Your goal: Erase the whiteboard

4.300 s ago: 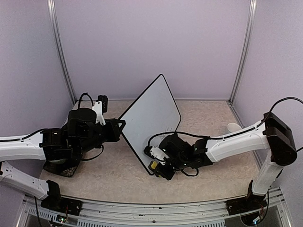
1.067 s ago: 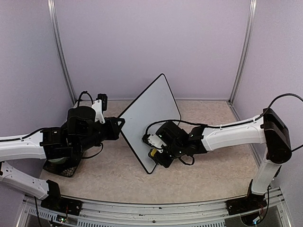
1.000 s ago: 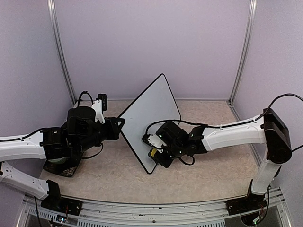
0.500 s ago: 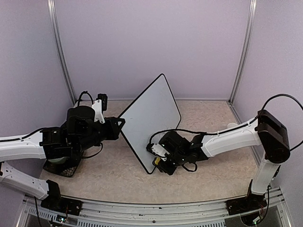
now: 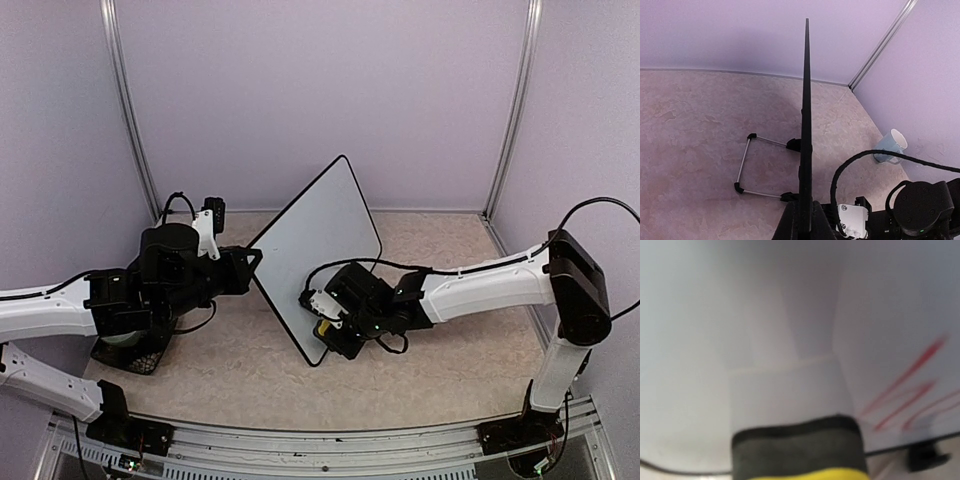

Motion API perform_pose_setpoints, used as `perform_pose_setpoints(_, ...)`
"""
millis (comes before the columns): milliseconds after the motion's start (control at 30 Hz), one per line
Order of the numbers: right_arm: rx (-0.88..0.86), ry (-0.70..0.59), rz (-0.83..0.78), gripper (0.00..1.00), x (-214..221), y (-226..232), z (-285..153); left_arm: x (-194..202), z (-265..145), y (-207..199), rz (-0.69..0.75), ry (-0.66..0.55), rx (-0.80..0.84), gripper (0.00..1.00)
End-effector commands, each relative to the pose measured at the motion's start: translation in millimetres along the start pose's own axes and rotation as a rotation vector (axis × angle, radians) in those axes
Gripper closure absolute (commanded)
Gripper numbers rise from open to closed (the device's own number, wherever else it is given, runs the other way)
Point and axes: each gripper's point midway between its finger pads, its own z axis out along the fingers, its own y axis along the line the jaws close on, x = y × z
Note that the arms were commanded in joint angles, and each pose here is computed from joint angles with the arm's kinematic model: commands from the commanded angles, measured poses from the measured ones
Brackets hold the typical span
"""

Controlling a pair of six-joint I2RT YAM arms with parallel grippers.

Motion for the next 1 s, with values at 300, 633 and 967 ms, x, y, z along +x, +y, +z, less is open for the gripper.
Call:
perform_pose_setpoints(300, 0.119, -0.270, 0.066, 1.00, -95, -51, -40, 2, 0, -5, -0.075, -0.001, 0.038, 1.00)
perform_pose_setpoints(633, 0.073, -0.111, 0.096, 1.00, -25, -48, 9, 1, -2, -3, -0.073, -0.002, 0.033, 1.00)
perform_pose_setpoints(967, 0.055, -0.058, 0.111, 1.00, 8, -45, 17, 2, -1, -6, -0.077, 0.002, 0.042, 1.00)
